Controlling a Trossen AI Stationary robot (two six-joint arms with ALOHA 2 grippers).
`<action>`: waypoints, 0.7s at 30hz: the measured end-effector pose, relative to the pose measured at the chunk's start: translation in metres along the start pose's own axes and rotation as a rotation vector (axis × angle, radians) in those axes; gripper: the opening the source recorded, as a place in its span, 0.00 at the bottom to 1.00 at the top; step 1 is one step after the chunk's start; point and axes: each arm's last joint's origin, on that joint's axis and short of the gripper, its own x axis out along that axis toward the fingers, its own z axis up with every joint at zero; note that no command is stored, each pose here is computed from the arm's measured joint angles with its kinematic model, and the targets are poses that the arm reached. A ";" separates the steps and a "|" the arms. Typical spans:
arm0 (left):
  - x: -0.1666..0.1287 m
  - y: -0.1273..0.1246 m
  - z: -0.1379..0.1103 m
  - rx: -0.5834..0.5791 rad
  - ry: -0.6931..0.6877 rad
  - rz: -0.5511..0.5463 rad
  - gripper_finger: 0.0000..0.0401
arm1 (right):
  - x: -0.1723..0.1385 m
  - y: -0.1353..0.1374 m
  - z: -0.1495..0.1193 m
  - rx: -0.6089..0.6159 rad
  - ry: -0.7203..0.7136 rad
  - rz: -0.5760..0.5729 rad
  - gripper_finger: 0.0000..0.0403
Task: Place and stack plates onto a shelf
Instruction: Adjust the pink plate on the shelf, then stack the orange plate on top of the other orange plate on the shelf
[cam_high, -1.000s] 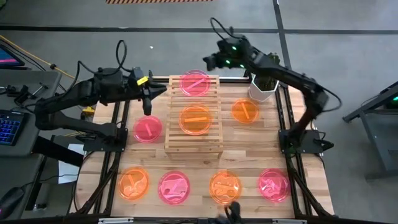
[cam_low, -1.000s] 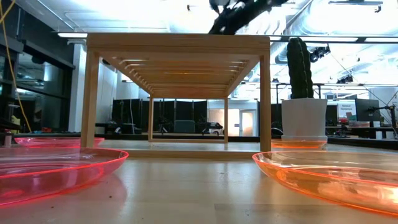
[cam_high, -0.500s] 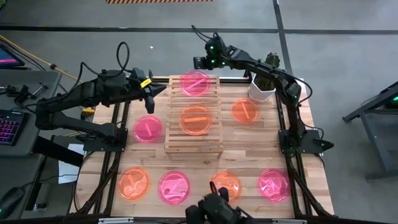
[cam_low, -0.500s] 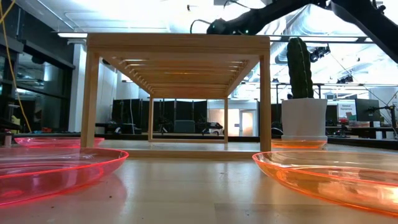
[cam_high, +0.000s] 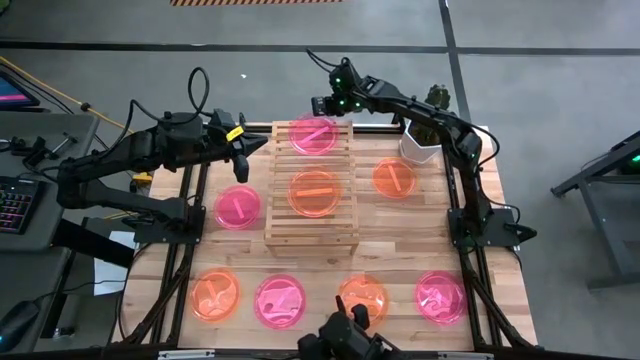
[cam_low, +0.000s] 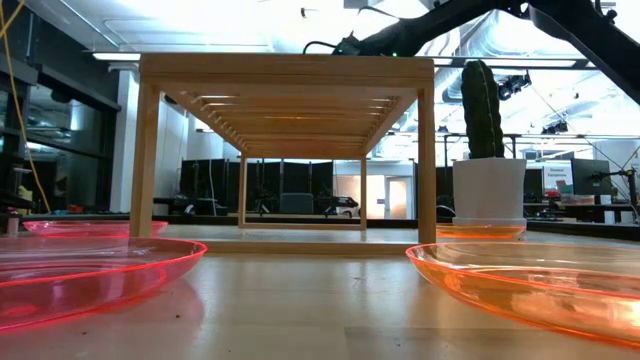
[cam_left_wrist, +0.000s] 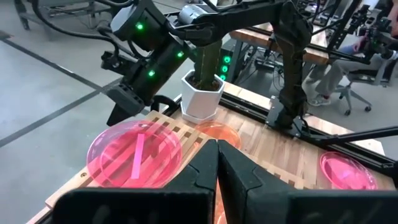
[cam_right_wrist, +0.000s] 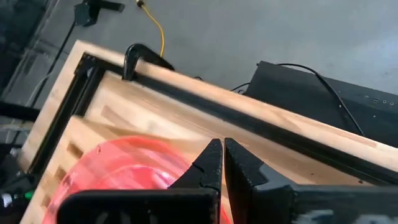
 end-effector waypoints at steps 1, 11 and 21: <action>0.000 0.000 0.000 0.000 0.000 0.000 0.00 | 0.000 0.002 -0.001 -0.011 0.005 0.006 0.00; 0.000 0.000 0.000 0.001 0.002 0.000 0.00 | -0.004 0.010 -0.011 -0.081 0.068 0.020 0.00; 0.000 0.000 -0.001 0.055 0.005 0.004 0.00 | -0.081 0.012 0.001 -0.270 0.026 -0.033 0.00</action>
